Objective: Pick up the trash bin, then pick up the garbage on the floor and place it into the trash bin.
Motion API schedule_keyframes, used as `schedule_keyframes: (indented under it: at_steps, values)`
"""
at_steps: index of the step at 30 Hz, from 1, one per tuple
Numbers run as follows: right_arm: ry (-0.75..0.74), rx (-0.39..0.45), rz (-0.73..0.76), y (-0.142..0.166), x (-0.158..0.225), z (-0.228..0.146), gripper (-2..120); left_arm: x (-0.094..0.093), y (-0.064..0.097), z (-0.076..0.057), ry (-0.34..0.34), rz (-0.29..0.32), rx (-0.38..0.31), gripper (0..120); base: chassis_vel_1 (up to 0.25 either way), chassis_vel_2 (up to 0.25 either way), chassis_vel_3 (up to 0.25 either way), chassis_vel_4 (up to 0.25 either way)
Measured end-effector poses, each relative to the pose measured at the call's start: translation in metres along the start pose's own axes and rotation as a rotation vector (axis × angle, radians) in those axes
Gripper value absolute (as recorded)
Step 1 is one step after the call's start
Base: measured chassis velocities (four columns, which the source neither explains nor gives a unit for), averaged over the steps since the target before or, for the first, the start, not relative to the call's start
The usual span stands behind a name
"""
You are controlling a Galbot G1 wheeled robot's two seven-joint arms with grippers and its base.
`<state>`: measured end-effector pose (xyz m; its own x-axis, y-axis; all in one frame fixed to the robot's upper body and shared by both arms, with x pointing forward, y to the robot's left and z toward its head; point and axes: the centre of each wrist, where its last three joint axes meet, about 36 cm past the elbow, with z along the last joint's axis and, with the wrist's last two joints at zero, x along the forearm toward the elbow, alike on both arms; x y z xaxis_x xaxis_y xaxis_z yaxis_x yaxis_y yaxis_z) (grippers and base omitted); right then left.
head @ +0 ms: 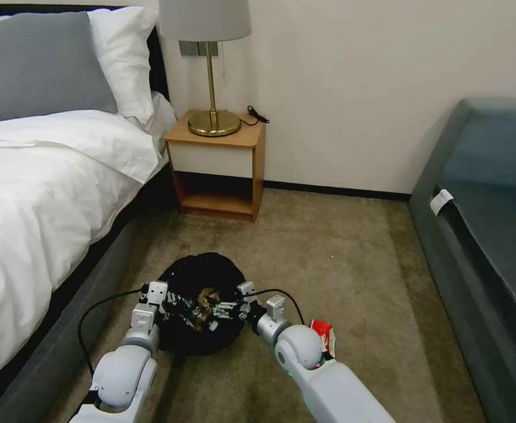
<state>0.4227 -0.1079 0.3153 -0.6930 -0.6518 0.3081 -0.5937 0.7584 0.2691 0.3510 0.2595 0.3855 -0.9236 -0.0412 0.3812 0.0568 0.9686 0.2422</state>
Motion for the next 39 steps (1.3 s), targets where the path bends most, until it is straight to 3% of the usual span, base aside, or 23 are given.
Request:
schedule_keyframes:
  at_steps: [10,20,30,39]
  values:
    - [0.102,0.074,0.183,-0.063,0.058,0.005,100,-0.001,0.004,-0.002,-0.008,0.004,-0.014,1,0.0,0.0,0.0,0.0]
    - [0.37,0.097,0.379,-0.135,0.128,0.041,100,0.0,-0.002,-0.005,-0.017,0.018,-0.019,1,0.0,0.0,0.0,0.0]
    - [0.451,0.038,0.438,-0.152,0.139,0.069,100,0.0,0.0,-0.005,-0.015,0.014,-0.026,1,0.0,0.0,0.0,0.0]
    - [0.471,0.003,0.416,-0.145,0.131,0.091,100,-0.002,0.002,-0.002,-0.007,0.017,-0.03,1,0.0,0.0,0.0,0.0]
